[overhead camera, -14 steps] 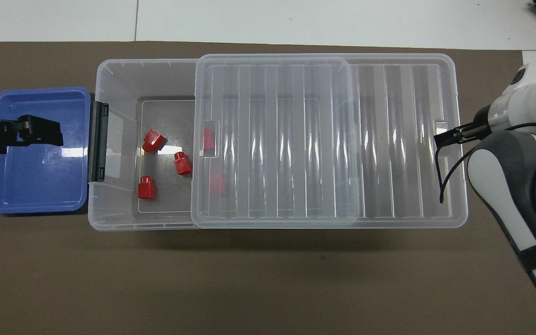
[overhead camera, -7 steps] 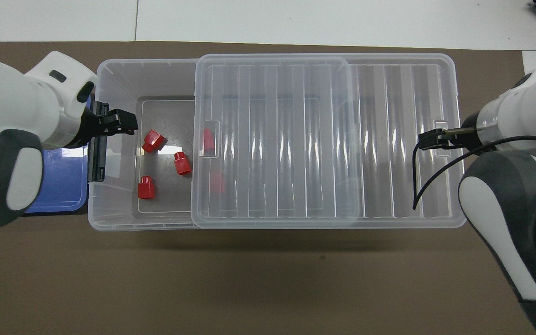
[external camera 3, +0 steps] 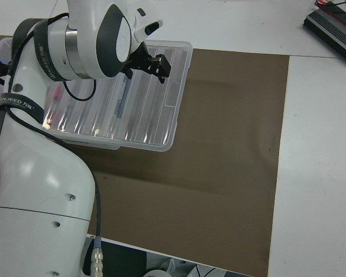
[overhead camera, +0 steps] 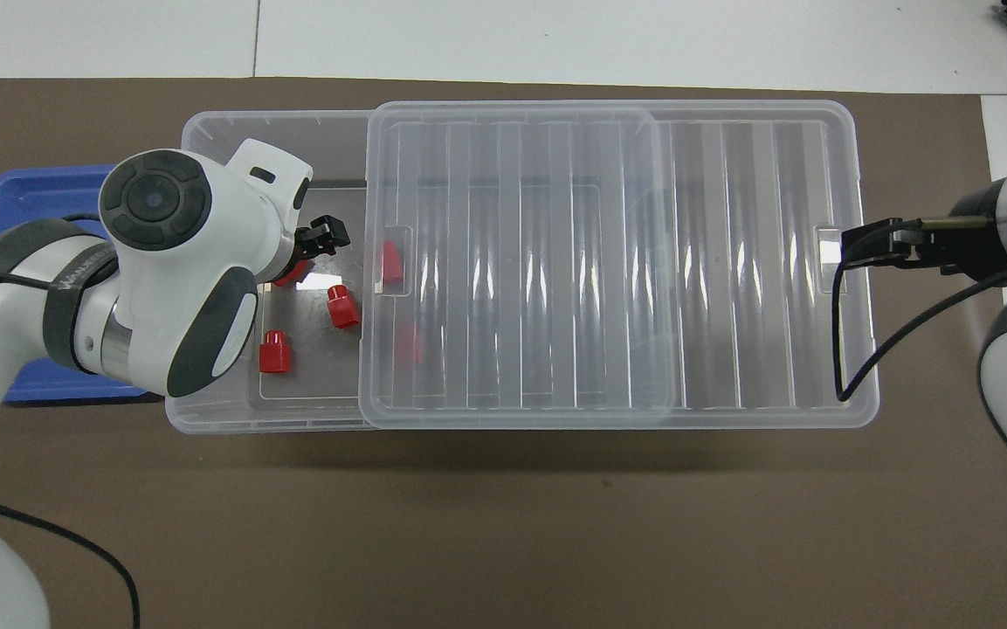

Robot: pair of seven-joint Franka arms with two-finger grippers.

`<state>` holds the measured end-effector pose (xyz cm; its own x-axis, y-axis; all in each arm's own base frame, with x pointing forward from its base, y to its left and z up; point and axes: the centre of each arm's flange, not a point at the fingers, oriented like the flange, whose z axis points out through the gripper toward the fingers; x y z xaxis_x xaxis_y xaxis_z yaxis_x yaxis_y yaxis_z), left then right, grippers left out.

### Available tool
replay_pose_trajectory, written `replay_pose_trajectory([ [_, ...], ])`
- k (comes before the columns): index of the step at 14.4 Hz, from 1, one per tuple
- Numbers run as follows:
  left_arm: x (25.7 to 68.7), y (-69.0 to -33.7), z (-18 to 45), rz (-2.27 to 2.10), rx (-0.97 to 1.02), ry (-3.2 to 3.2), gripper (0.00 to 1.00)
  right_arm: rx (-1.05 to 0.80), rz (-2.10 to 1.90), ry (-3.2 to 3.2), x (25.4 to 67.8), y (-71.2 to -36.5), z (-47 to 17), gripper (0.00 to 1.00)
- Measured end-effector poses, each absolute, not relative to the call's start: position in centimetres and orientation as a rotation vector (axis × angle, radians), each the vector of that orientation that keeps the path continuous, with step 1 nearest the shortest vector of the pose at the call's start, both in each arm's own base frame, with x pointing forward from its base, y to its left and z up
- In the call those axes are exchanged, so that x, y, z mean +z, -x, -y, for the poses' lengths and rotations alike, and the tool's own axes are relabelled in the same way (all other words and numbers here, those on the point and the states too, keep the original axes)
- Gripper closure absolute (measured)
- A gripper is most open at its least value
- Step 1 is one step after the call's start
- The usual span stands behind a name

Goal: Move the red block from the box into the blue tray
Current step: 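Lower the left gripper and grasp a red block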

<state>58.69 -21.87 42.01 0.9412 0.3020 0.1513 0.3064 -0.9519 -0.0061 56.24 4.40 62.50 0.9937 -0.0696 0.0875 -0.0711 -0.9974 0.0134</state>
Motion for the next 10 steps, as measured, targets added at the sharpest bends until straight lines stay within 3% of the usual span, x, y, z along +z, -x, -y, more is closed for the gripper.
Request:
replay_pose_trajectory([
  [4, 36.9, -57.9, 22.6, 0.530, -0.187, 3.052, 0.00, 0.120, 0.119, -3.121, 63.0, -56.1, -4.4, 0.00],
  [10, 35.0, -57.7, 22.2, 0.564, -0.224, 3.066, 0.00, 0.006, 0.127, -3.115, 62.2, -55.3, -4.0, 0.00],
])
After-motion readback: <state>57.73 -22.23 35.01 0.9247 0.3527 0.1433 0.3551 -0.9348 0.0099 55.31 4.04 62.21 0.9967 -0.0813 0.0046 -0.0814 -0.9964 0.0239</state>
